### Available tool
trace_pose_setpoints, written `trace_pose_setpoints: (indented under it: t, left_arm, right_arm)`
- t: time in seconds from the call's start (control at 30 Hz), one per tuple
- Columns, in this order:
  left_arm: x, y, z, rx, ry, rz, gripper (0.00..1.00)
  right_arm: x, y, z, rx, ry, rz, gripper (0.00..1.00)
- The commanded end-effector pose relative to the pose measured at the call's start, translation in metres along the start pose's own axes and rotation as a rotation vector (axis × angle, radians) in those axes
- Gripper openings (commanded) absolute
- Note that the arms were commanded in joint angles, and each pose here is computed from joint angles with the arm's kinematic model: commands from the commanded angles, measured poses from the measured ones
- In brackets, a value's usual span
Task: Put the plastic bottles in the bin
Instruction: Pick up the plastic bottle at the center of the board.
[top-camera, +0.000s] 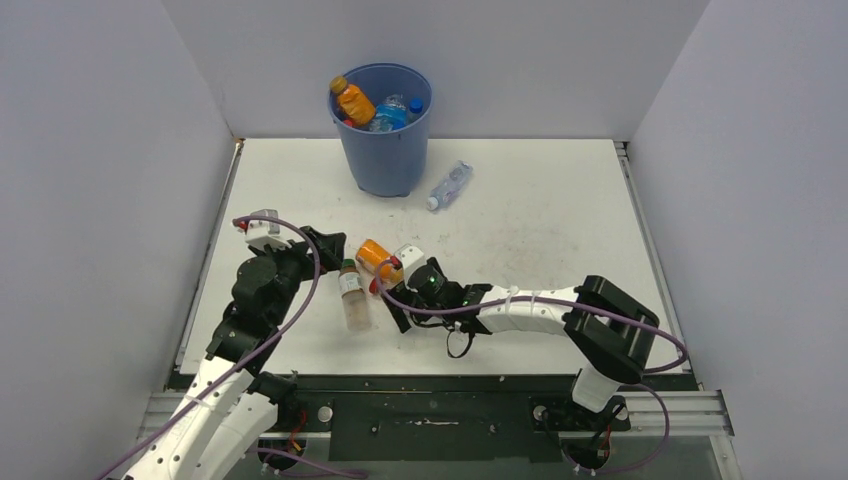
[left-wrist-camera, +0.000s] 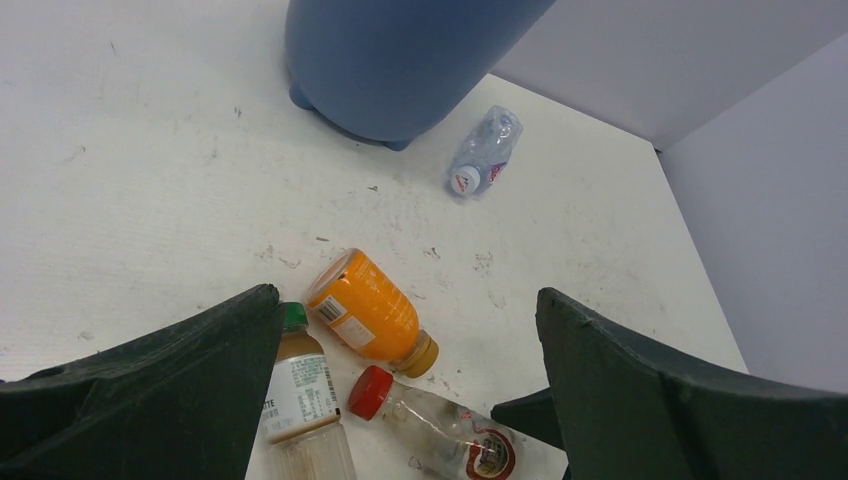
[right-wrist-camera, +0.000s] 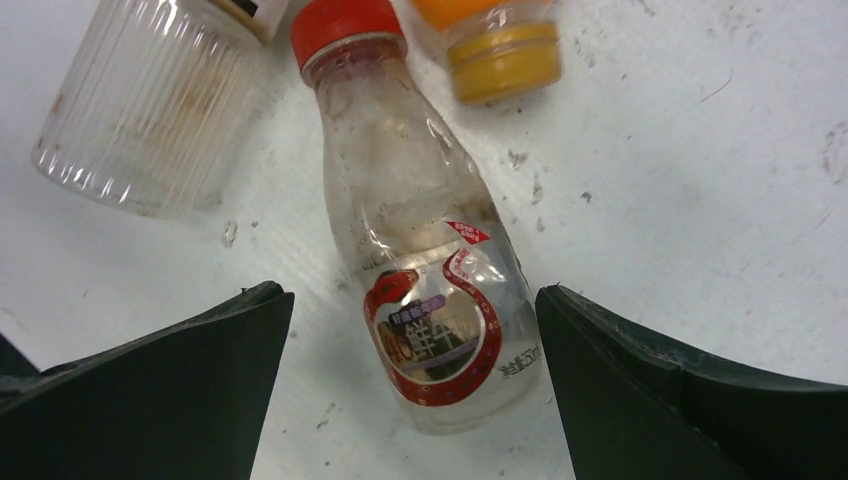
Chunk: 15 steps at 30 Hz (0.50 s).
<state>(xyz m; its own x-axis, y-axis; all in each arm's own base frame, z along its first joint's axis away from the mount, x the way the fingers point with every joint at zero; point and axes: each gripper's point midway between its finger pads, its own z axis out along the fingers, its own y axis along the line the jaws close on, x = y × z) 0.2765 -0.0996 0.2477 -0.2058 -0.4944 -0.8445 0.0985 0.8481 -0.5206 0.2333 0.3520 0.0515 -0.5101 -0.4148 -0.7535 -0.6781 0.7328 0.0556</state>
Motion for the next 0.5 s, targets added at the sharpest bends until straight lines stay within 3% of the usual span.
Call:
trace_pose_setpoints:
  t: [0.0,0.2,0.47]
  left_arm:
    - [-0.010,-0.017,-0.001,0.072,-0.027,-0.016,0.96]
    - [-0.009,-0.020,-0.002,0.077,-0.020,-0.006,0.96]
    - [-0.007,-0.021,-0.006,0.067,-0.018,0.022,0.96]
  right_arm:
    - [-0.007,0.024,-0.016,-0.068,-0.037,0.084,0.97]
    - [-0.011,0.021,-0.027,-0.005,-0.048,0.076,1.00]
    - [0.001,0.007,-0.005,0.095,0.091,-0.103,1.00]
